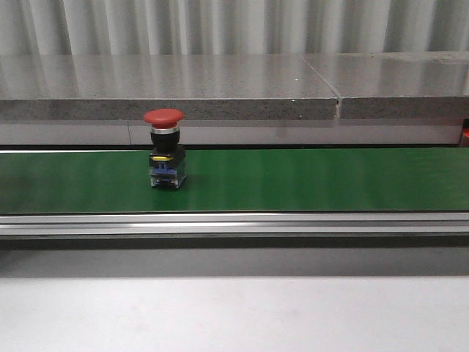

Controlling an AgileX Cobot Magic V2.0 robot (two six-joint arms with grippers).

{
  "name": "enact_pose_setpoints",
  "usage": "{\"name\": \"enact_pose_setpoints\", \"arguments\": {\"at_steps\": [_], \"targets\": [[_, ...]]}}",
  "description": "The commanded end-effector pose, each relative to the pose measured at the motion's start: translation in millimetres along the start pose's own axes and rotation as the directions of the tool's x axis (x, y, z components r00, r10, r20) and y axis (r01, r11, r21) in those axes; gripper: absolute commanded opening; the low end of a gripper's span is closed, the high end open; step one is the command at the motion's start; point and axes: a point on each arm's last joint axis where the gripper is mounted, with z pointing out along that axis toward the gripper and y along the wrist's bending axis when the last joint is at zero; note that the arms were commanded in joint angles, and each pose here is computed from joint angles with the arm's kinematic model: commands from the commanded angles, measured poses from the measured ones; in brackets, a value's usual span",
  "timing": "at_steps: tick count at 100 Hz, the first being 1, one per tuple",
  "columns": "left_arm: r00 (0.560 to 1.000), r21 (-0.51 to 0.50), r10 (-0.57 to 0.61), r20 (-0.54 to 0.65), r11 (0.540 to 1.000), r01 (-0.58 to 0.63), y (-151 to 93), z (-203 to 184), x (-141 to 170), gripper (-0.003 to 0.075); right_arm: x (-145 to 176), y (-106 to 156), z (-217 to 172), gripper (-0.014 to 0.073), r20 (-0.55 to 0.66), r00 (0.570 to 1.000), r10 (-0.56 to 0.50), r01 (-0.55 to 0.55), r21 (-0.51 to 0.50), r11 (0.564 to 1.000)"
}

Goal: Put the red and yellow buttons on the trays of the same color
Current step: 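Set the yellow button on the belt and open the left gripper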

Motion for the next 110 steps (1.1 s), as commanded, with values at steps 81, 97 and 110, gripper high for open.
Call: {"name": "enact_pose_setpoints", "arguments": {"at_steps": [81,97,110], "targets": [[0.889,0.033,0.121,0.441,0.988,-0.151,-37.9,-89.9,98.8,-0.0020,-14.1,-1.4,-3.7,-0.0072,0.093,0.996,-0.010,0.009,0.017,1.000],[0.868,0.049,0.101,0.486,0.989,-0.142,-36.9,-102.2,126.4,-0.0020,-14.1,-1.4,-3.7,-0.0072,0.093,0.996,-0.010,0.009,0.017,1.000],[0.854,0.073,0.074,0.516,0.989,-0.129,-36.8,-108.1,144.8,-0.0020,-15.2,-0.2,-3.8,-0.0072,0.105,0.994,0.021,-0.021,0.001,1.000]]}}
